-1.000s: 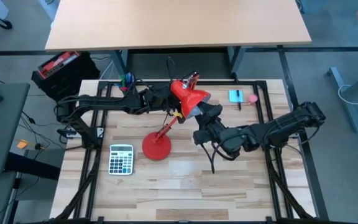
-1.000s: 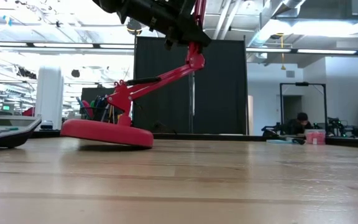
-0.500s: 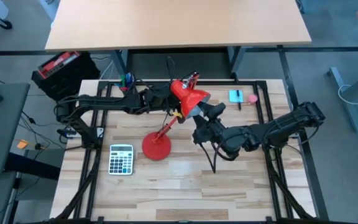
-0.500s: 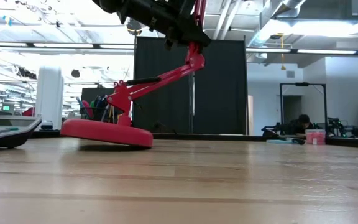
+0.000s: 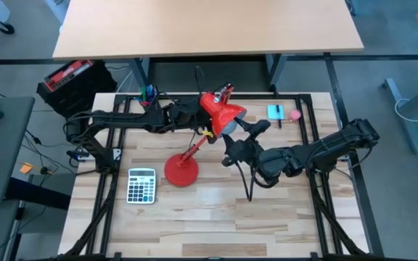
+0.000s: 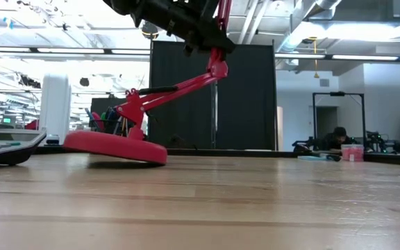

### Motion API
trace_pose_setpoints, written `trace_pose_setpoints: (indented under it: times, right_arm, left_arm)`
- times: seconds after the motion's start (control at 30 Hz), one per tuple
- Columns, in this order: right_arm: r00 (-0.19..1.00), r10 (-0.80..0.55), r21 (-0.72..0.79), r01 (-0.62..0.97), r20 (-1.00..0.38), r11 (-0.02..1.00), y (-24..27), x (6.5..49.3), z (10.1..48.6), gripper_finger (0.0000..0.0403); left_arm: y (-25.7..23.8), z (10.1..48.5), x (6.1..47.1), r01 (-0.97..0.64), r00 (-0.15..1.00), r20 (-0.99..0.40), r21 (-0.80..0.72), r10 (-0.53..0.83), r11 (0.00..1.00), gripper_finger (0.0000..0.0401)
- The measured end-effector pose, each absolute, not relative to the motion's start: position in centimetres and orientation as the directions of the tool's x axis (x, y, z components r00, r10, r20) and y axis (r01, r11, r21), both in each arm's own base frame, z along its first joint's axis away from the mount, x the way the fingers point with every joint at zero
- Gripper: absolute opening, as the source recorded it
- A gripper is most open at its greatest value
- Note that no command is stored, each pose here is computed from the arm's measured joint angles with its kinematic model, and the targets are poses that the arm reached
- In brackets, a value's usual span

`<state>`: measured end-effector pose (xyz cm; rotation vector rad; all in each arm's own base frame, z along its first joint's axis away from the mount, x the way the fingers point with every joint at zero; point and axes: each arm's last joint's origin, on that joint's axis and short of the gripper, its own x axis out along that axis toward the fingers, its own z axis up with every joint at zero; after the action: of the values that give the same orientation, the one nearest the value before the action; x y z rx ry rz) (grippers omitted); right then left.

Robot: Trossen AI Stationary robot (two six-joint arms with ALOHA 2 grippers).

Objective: Screw lightbulb
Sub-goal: Insert the white lightbulb into the red desk lamp

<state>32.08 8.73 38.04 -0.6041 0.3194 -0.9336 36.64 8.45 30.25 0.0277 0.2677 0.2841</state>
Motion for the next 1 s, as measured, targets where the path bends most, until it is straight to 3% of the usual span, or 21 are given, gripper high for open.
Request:
trace_pose_setpoints:
  times: [0.3, 0.67, 0.8, 1.0]
  right_arm:
    - [0.52, -0.854, -0.367, 0.795, -0.001, 0.484, 8.34, 32.06, 38.04, 0.0281]
    - [0.518, -0.855, -0.119, 0.849, -0.004, 0.515, 8.33, 32.05, 37.91, 0.0281]
    - [0.521, -0.854, -0.116, 0.848, -0.008, 0.518, 8.35, 32.05, 37.79, 0.0281]
    - [0.528, -0.849, -0.252, 0.82, -0.014, 0.514, 8.67, 31.9, 37.61, 0.0282]
  left_arm:
    - [8.46, 30.08, 36.59, -0.281, 0.918, -0.275, 0.06, 0.287, 0.958, 0.0059]
    - [8.42, 30.12, 36.61, -0.271, 0.921, -0.271, 0.07, 0.28, 0.96, 0.0059]
    - [8.39, 30.12, 36.62, -0.268, 0.922, -0.271, 0.074, 0.278, 0.961, 0.0059]
    - [8.31, 30.13, 36.63, -0.255, 0.925, -0.271, 0.081, 0.267, 0.964, 0.0059]
